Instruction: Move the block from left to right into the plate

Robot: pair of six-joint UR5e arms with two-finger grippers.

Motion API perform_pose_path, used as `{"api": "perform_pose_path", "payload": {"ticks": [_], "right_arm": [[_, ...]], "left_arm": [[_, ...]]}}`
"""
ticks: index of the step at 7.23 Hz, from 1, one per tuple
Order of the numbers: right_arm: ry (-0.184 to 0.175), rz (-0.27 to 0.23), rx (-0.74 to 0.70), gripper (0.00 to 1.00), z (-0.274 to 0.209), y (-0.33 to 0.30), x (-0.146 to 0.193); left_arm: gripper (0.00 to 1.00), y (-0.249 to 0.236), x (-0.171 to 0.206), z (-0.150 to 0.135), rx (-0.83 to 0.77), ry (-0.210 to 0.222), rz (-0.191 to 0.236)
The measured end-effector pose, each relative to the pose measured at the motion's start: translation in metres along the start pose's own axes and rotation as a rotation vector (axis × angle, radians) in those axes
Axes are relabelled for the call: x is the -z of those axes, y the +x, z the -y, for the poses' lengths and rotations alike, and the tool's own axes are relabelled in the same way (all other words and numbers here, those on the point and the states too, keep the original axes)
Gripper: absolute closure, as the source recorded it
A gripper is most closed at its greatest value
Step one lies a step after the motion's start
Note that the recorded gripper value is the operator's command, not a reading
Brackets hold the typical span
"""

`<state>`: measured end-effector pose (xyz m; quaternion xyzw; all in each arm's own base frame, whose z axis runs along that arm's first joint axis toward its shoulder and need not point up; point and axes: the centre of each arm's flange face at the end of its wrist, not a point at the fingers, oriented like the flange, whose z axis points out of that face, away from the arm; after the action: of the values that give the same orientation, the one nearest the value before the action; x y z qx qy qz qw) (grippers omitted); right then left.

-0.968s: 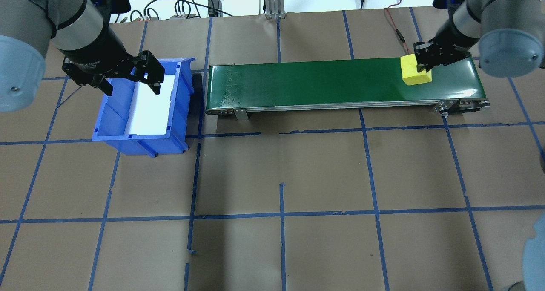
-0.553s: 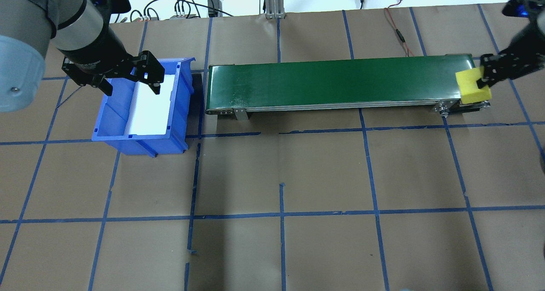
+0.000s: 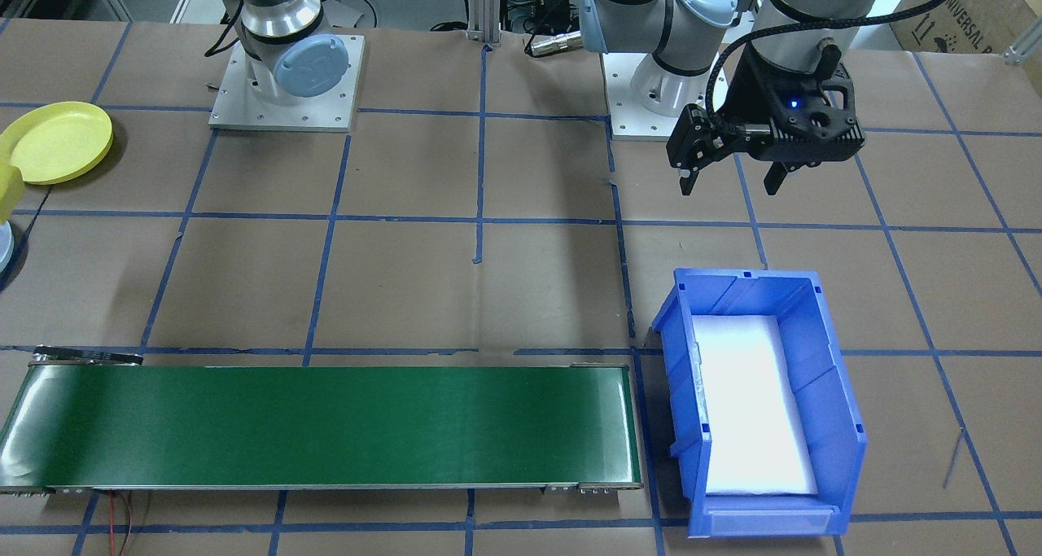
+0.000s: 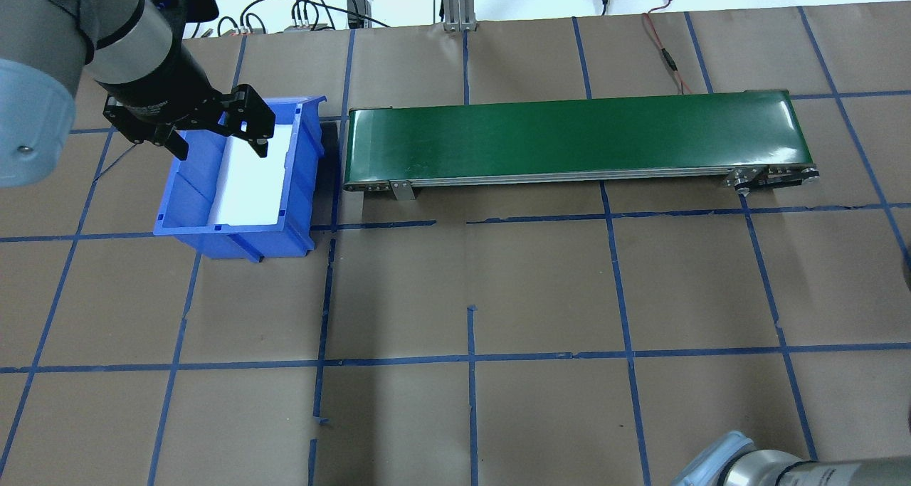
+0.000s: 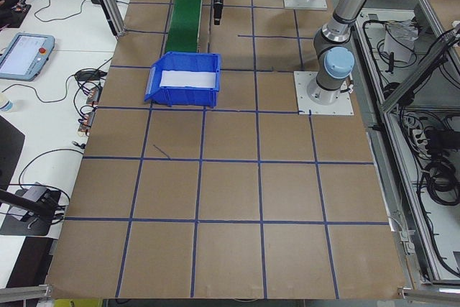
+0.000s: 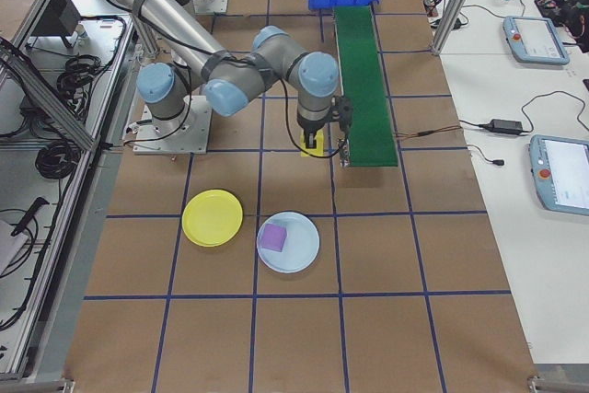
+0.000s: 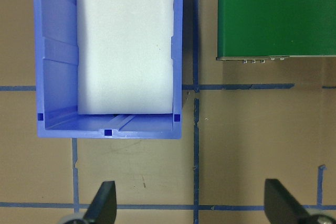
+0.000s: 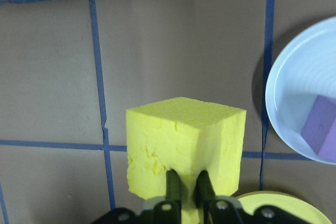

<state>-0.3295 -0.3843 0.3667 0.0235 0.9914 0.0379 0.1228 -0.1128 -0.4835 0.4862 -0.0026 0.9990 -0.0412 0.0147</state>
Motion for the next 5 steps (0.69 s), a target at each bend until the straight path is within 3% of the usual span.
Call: {"api": "perform_pose_path", "payload": {"ticks": [2, 5], "right_arm": [[-0.04, 0.109, -0.087, 1.0, -0.048, 0.033, -0.015], [-0.055, 0.218, -0.194, 1.0, -0.108, 0.067, -0.045]], "left_arm": [[0.0, 0.0, 0.0, 0.0, -0.001, 0.0, 0.0], [0.0, 0.001, 0.0, 0.0, -0.002, -0.001, 0.001]]}}
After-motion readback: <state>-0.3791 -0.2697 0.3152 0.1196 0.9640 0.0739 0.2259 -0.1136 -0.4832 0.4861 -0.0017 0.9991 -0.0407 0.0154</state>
